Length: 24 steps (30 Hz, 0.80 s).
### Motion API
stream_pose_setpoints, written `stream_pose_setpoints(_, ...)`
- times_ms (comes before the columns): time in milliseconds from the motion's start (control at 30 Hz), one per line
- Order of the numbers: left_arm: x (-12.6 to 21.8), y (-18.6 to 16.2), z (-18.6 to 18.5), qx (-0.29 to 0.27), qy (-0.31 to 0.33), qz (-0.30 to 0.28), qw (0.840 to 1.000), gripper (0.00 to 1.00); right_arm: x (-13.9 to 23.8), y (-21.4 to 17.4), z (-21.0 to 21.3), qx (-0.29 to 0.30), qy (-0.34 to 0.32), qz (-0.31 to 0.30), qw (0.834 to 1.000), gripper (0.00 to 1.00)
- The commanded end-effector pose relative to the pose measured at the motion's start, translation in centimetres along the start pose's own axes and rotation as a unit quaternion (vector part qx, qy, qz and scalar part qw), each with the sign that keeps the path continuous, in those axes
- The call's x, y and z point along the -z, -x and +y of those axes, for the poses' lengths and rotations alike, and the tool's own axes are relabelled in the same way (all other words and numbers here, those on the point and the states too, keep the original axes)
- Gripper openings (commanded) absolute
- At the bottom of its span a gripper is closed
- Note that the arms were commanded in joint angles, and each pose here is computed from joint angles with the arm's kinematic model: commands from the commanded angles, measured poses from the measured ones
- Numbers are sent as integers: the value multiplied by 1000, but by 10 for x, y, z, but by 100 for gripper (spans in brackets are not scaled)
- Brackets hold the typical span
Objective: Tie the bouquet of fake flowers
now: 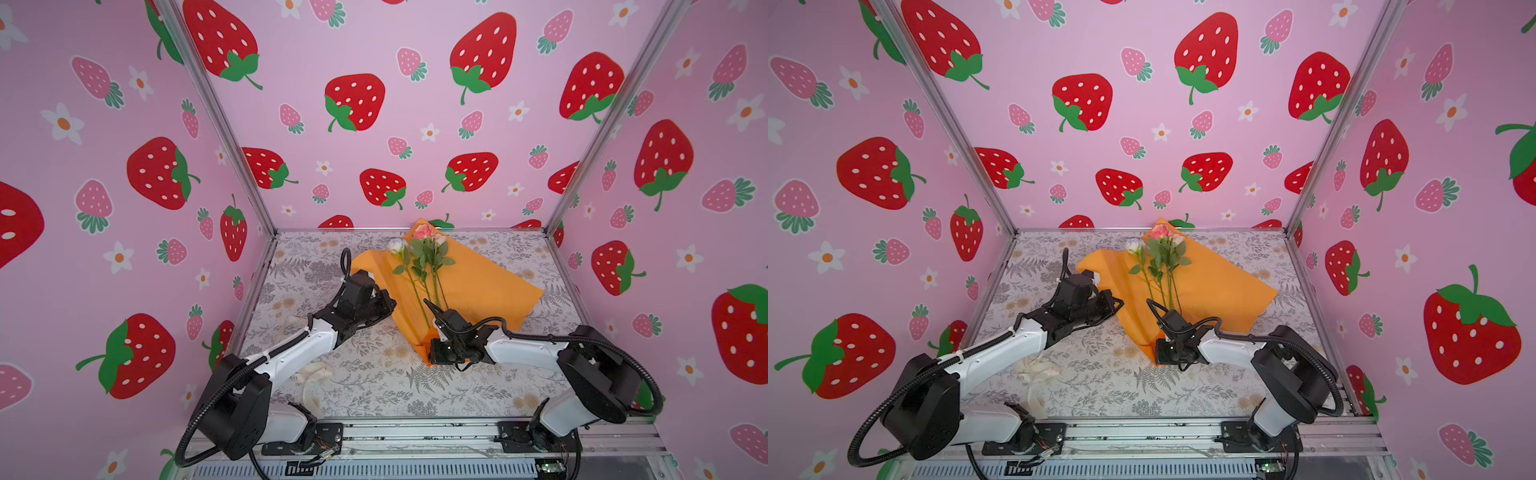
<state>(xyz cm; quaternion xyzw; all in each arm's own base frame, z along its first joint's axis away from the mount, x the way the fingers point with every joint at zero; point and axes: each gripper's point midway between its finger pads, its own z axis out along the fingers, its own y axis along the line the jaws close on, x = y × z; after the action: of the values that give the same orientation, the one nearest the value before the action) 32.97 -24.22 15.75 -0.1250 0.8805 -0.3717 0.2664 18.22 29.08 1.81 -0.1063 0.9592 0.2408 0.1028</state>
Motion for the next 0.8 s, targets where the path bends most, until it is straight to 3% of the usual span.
stream_pose_setpoints(0,-7,5,-28,-43,-9,17,999,0,-1,-12,-15,-9,-22,12,1000,6)
stream_pose_setpoints(333,-34,-7,-54,-57,-30,61,996,0,23,8,5,-11,54,-42,998,12)
stream_pose_setpoints(500,-46,-10,-60,-68,-30,78,994,0,63,25,8,-43,104,-124,986,25)
stream_pose_setpoints(767,-74,-21,-72,-78,-34,113,990,0,104,29,-15,-72,119,-209,968,47)
